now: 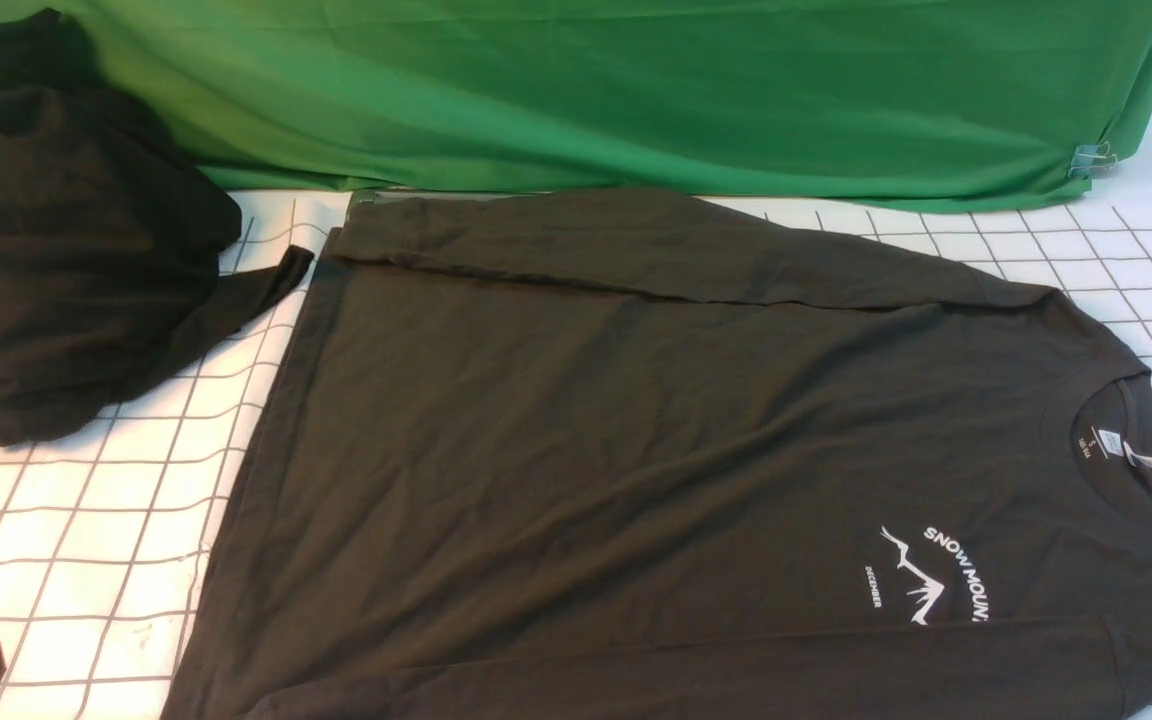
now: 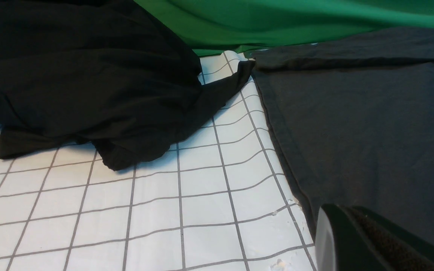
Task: Fold a long-sleeved shirt over a white checkered tablecloth.
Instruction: 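Grasp the left edge of the dark T-shirt lying flat on the table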
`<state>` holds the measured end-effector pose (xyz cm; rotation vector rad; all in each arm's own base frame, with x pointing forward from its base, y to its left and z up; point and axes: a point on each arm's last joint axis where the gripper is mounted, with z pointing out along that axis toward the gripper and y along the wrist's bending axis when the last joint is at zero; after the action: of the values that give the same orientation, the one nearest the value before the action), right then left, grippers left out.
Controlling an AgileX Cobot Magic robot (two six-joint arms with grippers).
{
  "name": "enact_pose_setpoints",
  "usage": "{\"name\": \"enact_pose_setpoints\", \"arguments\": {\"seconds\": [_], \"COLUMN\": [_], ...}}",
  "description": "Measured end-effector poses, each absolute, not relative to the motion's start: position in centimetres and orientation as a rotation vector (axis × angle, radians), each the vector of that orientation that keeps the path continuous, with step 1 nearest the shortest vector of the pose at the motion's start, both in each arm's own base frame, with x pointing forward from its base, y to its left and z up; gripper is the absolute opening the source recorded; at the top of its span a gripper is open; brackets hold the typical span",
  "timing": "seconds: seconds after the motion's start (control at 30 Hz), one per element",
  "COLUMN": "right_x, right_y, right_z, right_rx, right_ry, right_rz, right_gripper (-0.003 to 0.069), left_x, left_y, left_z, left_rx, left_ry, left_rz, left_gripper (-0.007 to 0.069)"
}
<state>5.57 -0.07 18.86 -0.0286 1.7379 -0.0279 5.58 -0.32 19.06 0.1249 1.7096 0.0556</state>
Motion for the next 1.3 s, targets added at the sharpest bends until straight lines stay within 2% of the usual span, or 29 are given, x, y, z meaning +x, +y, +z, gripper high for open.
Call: {"name": "enact_pose_setpoints", "arguments": {"seconds": [0.1,0.2,0.3,0.5,0.7,0.83,0.87,0.93,0.97,1.0,1.03,1.13,1.17,1.23,1.3], "right_x": [5.6,5.6,5.6,5.6,5.6,5.6,5.6,5.6,5.6,5.7,5.7,5.7,5.6,5.5,5.4], "right_y": [-0.1,-0.1,-0.1,-0.1,-0.1,-0.1,-0.1,0.0,0.1,0.1,0.2,0.1,0.0,-0.1,-0.1], "right_z": [18.9,18.9,18.9,18.9,18.9,18.9,18.9,19.0,19.4,19.6,20.2,21.3,21.4,22.2,22.5], "right_rx": [-0.029,-0.029,-0.029,-0.029,-0.029,-0.030,-0.030,-0.029,0.089,0.065,0.225,0.359,0.367,0.433,0.455], "right_ry": [1.738,1.738,1.738,1.738,1.737,1.737,1.736,1.724,1.673,1.660,1.584,1.441,1.421,1.326,1.274], "right_rz": [-0.028,-0.028,-0.028,-0.028,-0.028,-0.029,-0.029,0.020,0.105,0.179,0.256,0.414,0.427,0.532,0.562], "right_gripper": [0.0242,0.0242,0.0242,0.0242,0.0242,0.0242,0.0242,0.0242,0.0242,0.0242,0.0242,0.0242,0.0242,0.0242,0.0242], "left_x": [5.6,5.6,5.7,5.5,5.1,4.8,4.4,4.0,3.5,3.4,3.1,4.1,4.3,6.6,9.4], "left_y": [-0.3,-0.2,-0.2,0.6,1.3,1.7,2.0,2.1,2.0,1.9,1.3,0.1,0.1,-0.5,-0.7], "left_z": [19.1,19.2,19.8,22.3,23.3,23.9,24.6,25.3,27.1,27.4,29.9,34.3,34.6,36.9,37.0], "left_rx": [0.125,0.193,0.167,-0.284,-0.416,-0.508,-0.554,-0.569,-0.559,-0.549,-0.501,-0.418,-0.408,-0.349,-0.287], "left_ry": [1.710,1.692,1.629,1.334,1.179,1.068,0.954,0.864,0.809,0.809,0.852,1.126,1.154,1.502,1.793], "left_rz": [0.056,0.136,0.129,-0.240,-0.329,-0.432,-0.502,-0.552,-0.627,-0.628,-0.650,-0.595,-0.579,-0.447,-0.344], "left_gripper": [0.0021,0.0021,0.0021,0.0021,0.0021,0.0021,0.0021,0.0021,0.0021,0.0021,0.0021,0.0021,0.0021,0.0021,0.0021]}}
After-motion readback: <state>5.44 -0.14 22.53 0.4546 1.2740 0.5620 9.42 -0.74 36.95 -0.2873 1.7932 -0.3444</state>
